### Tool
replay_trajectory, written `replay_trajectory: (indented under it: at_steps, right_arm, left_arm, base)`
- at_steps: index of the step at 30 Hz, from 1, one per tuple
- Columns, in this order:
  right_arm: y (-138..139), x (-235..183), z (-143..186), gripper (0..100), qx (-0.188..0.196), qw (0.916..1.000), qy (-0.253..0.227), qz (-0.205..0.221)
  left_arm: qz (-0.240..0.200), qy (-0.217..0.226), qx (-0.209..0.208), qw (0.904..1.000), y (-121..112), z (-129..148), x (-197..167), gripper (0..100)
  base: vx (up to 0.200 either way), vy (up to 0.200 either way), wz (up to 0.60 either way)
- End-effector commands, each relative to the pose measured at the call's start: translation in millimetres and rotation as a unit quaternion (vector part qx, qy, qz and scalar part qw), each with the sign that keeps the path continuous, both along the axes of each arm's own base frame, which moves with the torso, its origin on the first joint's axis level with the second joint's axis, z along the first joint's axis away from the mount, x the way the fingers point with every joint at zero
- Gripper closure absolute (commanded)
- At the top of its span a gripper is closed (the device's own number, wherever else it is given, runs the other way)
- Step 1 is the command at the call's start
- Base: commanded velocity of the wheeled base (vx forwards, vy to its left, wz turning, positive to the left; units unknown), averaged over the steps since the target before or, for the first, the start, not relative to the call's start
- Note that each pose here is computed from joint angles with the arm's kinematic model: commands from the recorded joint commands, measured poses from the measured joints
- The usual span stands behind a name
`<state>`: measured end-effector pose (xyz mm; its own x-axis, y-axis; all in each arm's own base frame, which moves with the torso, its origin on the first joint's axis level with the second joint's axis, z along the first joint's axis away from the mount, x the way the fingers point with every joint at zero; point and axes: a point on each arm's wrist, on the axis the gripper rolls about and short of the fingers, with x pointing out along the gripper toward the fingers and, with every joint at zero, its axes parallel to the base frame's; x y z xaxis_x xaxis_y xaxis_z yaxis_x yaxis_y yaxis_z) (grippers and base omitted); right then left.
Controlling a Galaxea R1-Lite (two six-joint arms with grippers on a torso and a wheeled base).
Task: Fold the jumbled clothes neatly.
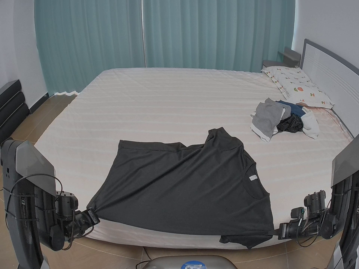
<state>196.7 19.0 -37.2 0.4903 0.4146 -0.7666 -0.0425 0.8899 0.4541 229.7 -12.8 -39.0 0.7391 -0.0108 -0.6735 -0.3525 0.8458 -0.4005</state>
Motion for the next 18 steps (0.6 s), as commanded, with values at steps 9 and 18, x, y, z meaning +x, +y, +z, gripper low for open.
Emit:
replay_trajectory:
  at_steps: [9, 18]
  right_arm:
    - [-0.9, -5.2, 8.1, 100, -0.009, 0.9999, -0.005, -0.002]
    - [-1.5, -10.4, 8.6, 100, -0.016, 0.9998, 0.014, 0.004]
  left_arm:
    - [-0.005, 0.043, 0.061, 0.9972, 1.0, -6.9, -16.7, 100]
    - [-0.013, 0.054, 0.062, 0.9965, -1.8, -9.7, -18.6, 100]
  base:
    - [0.0, 0.0, 0.0]
    - [0.0, 0.0, 0.0]
